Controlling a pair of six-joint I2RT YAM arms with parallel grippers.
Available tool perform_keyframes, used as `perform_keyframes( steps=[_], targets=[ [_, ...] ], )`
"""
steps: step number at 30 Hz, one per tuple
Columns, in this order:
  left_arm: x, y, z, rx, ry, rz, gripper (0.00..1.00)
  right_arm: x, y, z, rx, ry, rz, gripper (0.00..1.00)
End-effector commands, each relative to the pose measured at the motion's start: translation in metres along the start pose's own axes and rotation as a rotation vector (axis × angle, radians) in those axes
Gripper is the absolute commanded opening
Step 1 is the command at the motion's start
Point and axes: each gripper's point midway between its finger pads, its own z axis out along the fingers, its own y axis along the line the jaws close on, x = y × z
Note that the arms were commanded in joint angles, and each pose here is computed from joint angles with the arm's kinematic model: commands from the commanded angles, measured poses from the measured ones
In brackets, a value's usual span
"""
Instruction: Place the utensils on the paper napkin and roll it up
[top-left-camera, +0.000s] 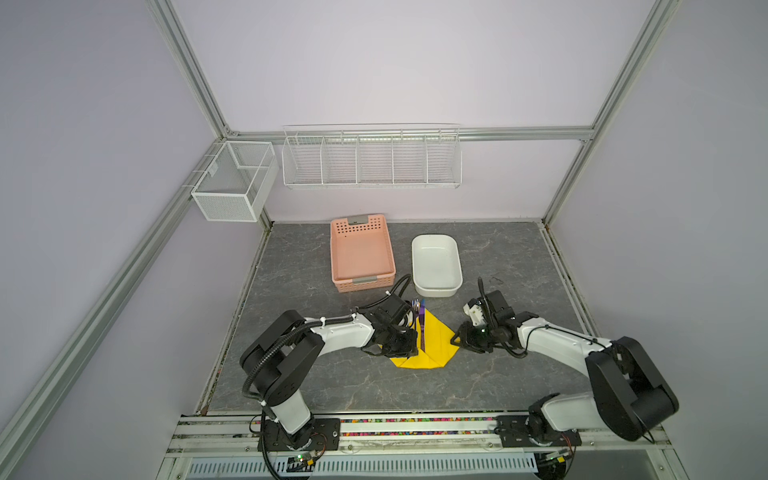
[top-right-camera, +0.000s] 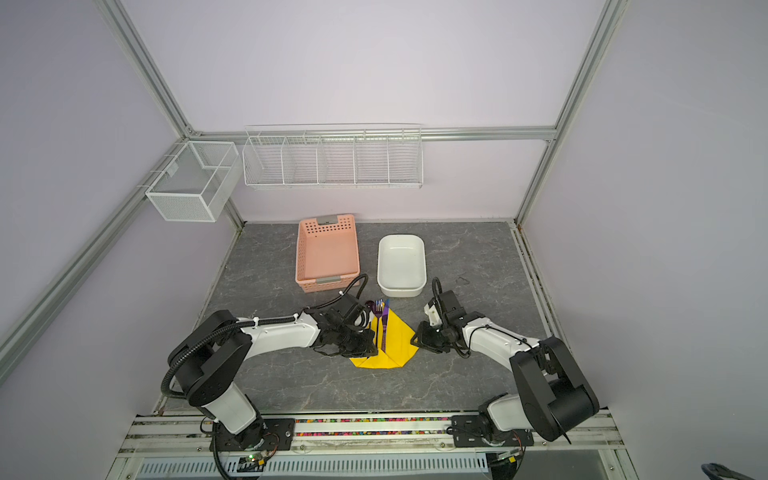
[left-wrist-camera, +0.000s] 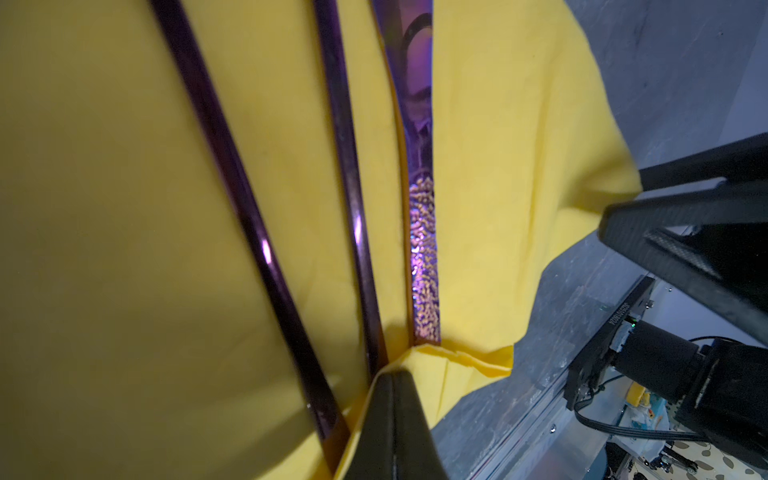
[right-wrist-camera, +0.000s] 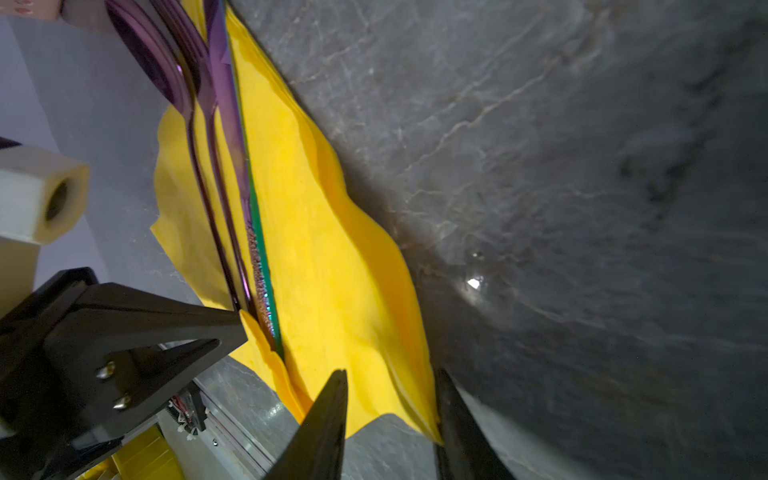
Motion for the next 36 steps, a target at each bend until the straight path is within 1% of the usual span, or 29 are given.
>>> perform_keyframes(
  steps=[1, 3, 6, 9, 12, 14, 21, 26, 29, 33, 36],
  targets=[
    [-0.005, -0.006, 0.0, -0.001, -0.006, 0.022, 0.0, 0.004, -0.012, 0.002, 0.073, 0.022, -0.006, 0.38],
    [-0.005, -0.006, 0.0, -0.002, -0.006, 0.022, 0.0, 0.004, -0.011, 0.002, 0.069, 0.023, -0.009, 0.38],
    [-0.005, -0.006, 0.0, -0.002, -0.004, 0.023, 0.0, 0.005, -0.002, 0.007, 0.011, 0.041, -0.01, 0.37],
    [-0.004, -0.007, 0.001, -0.001, -0.002, 0.024, 0.0, 0.006, 0.005, 0.013, -0.041, 0.051, 0.001, 0.34],
    [-0.004, -0.006, 0.002, -0.005, 0.0, 0.025, 0.0, 0.004, 0.008, 0.014, -0.064, 0.038, 0.009, 0.32],
    [-0.004, -0.006, 0.001, -0.009, -0.003, 0.025, 0.0, 0.003, 0.009, 0.013, -0.065, 0.031, 0.006, 0.3],
    [-0.005, -0.007, 0.0, -0.009, -0.004, 0.029, 0.0, -0.002, 0.007, -0.005, 0.0, -0.012, -0.028, 0.21],
    [-0.005, -0.008, 0.0, -0.007, -0.002, 0.032, 0.0, -0.005, 0.022, -0.014, -0.046, -0.02, -0.037, 0.11],
    [-0.005, -0.007, 0.0, -0.009, -0.004, 0.032, 0.0, -0.005, 0.034, -0.018, -0.066, -0.017, -0.055, 0.07],
    [-0.004, -0.008, -0.001, -0.008, -0.003, 0.033, 0.0, -0.003, 0.054, -0.021, -0.064, -0.007, -0.088, 0.07],
    [-0.004, -0.008, -0.001, -0.007, -0.002, 0.035, 0.0, -0.004, 0.066, -0.021, -0.074, -0.009, -0.079, 0.07]
  ],
)
